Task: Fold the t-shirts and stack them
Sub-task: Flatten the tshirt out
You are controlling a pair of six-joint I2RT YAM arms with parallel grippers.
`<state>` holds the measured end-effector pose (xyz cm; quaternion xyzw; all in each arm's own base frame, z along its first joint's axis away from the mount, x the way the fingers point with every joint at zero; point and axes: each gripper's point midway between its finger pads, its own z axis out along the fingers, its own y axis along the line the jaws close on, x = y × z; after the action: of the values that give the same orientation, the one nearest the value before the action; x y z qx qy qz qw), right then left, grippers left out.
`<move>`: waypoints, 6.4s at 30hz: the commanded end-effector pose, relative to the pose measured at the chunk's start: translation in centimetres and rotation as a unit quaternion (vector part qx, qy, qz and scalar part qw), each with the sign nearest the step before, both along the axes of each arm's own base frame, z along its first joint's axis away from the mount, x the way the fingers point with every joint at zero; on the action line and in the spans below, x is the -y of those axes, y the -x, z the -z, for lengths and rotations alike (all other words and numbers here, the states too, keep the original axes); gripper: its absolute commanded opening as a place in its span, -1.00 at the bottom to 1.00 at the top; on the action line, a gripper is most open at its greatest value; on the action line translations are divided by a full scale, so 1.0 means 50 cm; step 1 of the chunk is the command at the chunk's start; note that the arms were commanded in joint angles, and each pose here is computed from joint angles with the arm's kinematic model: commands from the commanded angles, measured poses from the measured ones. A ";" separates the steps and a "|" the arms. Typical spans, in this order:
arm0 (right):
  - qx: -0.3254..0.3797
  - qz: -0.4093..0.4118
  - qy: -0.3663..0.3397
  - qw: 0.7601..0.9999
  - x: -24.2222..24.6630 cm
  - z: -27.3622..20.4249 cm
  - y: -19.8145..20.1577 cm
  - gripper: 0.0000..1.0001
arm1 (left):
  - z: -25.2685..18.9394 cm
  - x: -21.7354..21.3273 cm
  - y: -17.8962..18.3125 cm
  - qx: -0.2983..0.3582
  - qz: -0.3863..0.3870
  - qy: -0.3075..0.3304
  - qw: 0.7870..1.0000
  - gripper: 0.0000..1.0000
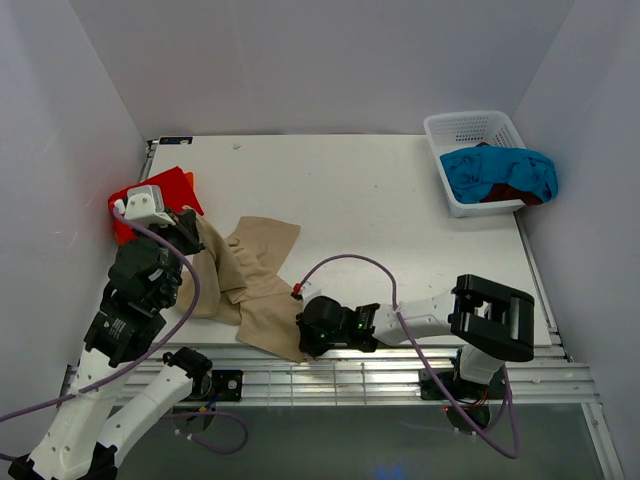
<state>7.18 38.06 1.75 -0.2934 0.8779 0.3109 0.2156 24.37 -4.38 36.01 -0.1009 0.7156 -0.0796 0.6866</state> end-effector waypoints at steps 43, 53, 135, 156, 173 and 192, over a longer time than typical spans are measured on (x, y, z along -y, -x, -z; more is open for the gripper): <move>0.438 0.253 -0.323 0.800 0.650 -1.212 -0.120 -0.85 | -0.351 0.128 0.351 0.163 0.396 0.012 0.904 -1.00; 0.457 0.201 -0.406 0.766 0.693 -1.290 -0.068 -0.84 | -0.453 0.126 0.505 0.213 0.489 0.054 0.845 -1.00; 0.509 0.274 -0.053 0.814 0.363 -1.016 -0.174 -0.84 | 0.145 0.121 -0.149 -0.058 0.046 0.058 0.996 -1.00; 0.437 0.312 0.030 0.843 0.444 -0.807 -0.585 -0.85 | 0.173 0.082 -0.152 -0.053 0.000 0.045 0.998 -1.00; 0.333 0.338 0.064 0.878 0.585 -0.569 -0.785 -0.85 | 0.225 0.031 -0.319 -0.042 0.023 0.077 0.996 -1.00; 0.286 0.374 0.041 0.881 0.611 -0.389 -1.172 -0.85 | 0.399 -0.013 -0.722 -0.088 -0.008 0.013 0.996 -1.00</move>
<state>62.98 7.52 14.72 -0.0419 0.8798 0.0599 0.4696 56.97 -4.79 10.86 -0.1349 0.8126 -0.0947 0.5590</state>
